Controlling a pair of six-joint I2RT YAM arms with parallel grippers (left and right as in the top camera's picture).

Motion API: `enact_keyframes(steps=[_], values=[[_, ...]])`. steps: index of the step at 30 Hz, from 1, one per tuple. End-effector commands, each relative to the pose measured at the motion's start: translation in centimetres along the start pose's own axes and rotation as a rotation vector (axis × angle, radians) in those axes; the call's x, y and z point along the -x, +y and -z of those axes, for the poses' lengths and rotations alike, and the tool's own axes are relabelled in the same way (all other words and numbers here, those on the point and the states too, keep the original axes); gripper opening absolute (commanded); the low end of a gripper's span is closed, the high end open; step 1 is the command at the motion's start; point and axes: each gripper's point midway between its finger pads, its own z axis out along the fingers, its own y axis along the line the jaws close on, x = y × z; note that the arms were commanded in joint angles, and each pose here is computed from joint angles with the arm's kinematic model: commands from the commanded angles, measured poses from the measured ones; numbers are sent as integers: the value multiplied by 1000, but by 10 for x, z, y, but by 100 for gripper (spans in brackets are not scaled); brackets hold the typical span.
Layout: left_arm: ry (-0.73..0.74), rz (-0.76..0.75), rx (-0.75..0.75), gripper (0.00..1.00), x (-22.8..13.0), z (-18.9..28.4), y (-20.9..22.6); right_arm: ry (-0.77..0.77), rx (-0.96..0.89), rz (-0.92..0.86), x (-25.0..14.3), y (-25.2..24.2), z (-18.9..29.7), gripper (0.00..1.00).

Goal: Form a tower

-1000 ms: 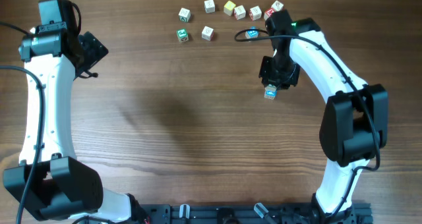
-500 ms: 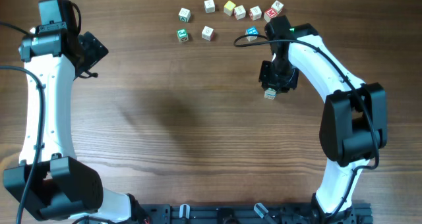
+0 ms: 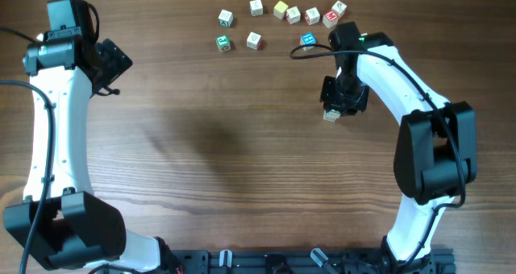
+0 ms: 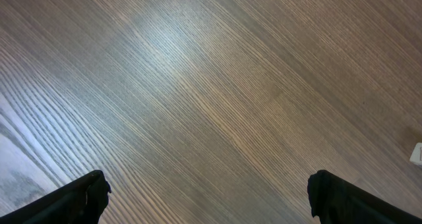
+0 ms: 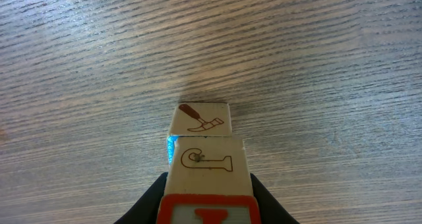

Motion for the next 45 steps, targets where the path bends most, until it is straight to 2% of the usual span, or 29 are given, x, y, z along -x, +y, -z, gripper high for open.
enact_keyframes(steps=[1,22,28,45], values=[[13,16,8,100,-2,-5,1,0,17,9,-2,2,5,4],[13,16,8,100,-2,-5,1,-30,53,-25,5,10,16,4],[13,16,8,100,-2,-5,1,-117,56,2,19,12,44,4],[13,16,8,100,-2,-5,1,-59,15,61,9,13,14,4]])
